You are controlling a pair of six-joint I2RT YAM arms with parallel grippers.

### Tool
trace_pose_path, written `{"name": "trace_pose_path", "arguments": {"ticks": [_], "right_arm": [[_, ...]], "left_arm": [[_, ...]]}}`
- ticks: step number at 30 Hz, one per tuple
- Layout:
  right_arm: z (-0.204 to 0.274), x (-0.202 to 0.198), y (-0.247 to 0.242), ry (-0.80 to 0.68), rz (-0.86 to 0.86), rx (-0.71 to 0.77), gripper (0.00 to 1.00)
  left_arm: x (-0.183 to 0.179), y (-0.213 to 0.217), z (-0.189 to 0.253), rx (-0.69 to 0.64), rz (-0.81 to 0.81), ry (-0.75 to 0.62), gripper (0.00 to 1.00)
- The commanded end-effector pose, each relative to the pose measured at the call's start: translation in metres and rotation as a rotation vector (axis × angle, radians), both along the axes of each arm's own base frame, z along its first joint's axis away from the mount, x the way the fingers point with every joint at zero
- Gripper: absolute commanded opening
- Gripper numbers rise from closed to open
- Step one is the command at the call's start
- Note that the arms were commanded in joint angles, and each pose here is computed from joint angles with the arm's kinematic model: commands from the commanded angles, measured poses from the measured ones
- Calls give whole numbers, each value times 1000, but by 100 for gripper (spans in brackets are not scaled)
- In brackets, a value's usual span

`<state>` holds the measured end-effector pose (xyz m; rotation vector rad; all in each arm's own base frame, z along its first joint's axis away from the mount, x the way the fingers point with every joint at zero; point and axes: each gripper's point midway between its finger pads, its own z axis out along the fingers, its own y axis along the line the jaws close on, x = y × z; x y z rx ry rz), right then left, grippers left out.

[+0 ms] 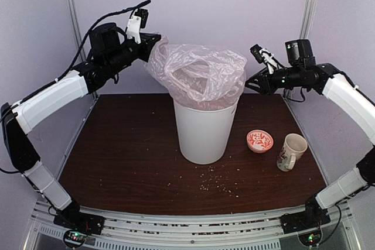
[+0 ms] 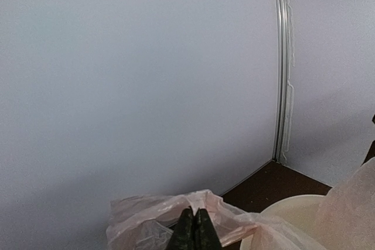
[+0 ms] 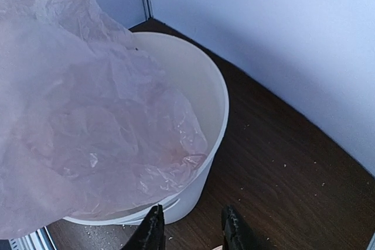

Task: Put the trash bags into the trash bin

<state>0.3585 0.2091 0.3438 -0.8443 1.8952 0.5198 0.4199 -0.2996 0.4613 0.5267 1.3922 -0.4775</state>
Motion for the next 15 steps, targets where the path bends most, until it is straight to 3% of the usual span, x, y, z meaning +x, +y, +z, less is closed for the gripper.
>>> {"name": "trace_pose_path", "arguments": {"ticks": [1,7,15], "right_arm": [[-13,-8,30,53,127,-1,33],[-16,-1,77,94,188,4,34],[-58,47,89,211,64,-67,34]], "left_arm": [[-8,0,11,-26,-41,-18,0],[-27,1,29,-76,-97,-27,0],[-32,4,28,-90,-104,-25,0]]}}
